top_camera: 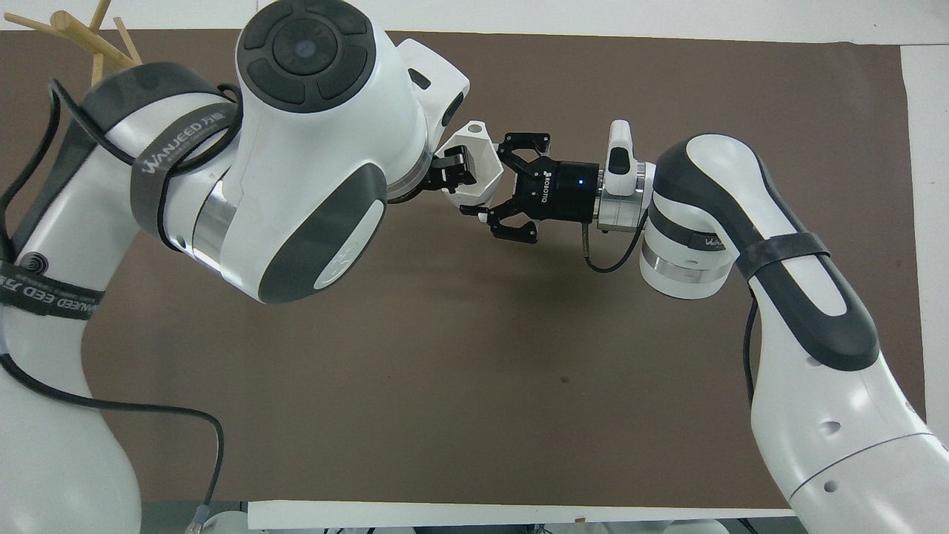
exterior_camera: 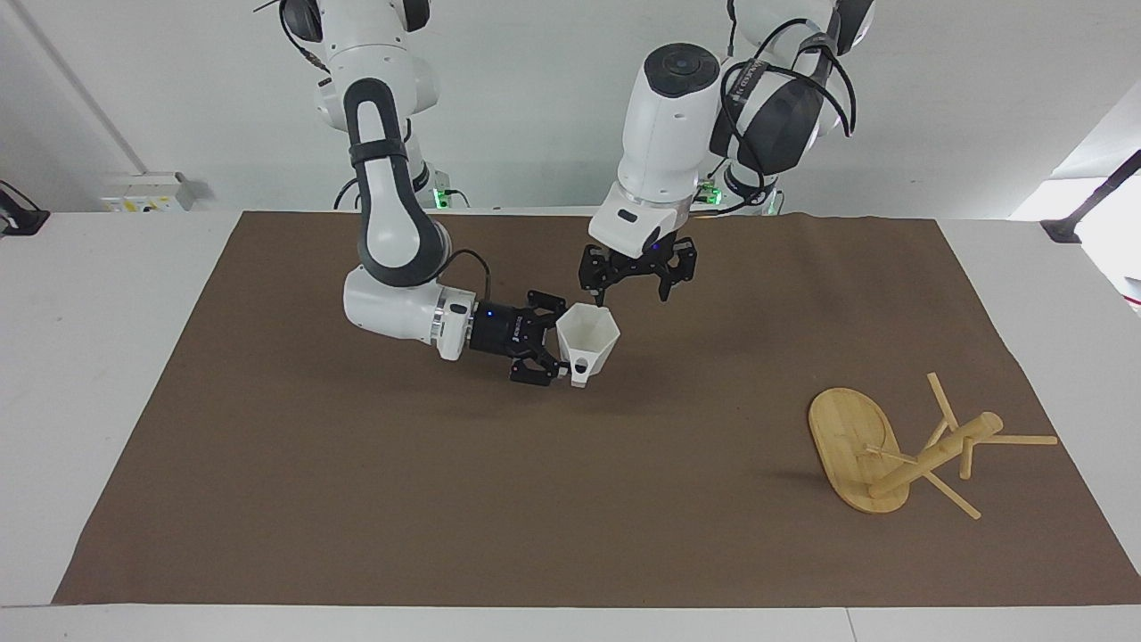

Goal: Hang cup on rack
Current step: 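Grasp the cup with the left gripper while the right gripper holds it, then carry the cup toward the rack while the right gripper withdraws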

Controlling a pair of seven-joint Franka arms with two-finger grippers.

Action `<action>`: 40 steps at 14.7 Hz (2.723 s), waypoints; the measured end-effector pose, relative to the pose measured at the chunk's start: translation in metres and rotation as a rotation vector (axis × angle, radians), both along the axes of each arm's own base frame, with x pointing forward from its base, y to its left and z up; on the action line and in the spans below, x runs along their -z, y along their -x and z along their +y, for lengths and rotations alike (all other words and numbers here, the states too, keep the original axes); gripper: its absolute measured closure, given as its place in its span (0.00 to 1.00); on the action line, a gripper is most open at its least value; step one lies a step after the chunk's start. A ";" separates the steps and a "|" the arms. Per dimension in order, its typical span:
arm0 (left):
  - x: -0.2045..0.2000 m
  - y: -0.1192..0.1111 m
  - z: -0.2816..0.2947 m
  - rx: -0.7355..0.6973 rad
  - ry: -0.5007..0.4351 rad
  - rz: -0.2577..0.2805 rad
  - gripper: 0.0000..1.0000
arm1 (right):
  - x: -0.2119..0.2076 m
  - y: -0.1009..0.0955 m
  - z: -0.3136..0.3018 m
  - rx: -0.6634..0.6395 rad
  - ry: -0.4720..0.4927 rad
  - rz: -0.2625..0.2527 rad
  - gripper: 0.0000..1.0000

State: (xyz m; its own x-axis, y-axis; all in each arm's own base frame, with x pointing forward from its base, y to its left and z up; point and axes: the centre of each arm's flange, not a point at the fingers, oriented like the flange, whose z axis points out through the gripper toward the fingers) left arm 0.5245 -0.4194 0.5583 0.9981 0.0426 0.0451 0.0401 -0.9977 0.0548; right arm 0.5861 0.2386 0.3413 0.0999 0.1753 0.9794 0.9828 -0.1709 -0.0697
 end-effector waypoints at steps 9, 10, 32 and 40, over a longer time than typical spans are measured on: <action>0.030 -0.012 -0.027 0.010 -0.006 0.012 0.15 | 0.001 0.001 0.000 0.000 0.001 0.001 0.22; 0.032 -0.010 -0.030 0.011 -0.005 0.012 0.25 | 0.001 0.001 0.000 0.000 0.001 0.002 0.22; 0.036 -0.018 -0.034 -0.142 0.021 -0.034 0.96 | 0.015 -0.001 -0.054 0.022 -0.048 0.039 0.00; 0.048 -0.037 0.065 -0.269 0.018 -0.179 0.96 | 0.011 0.014 -0.235 -0.106 0.023 0.054 0.00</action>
State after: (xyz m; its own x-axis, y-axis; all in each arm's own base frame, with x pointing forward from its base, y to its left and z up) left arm 0.5617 -0.3549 0.5108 0.9273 0.3058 0.2161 0.2899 -0.9516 0.1024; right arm 0.5724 0.0032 0.3299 0.1325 0.2098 0.9687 0.9903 -0.0688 -0.1206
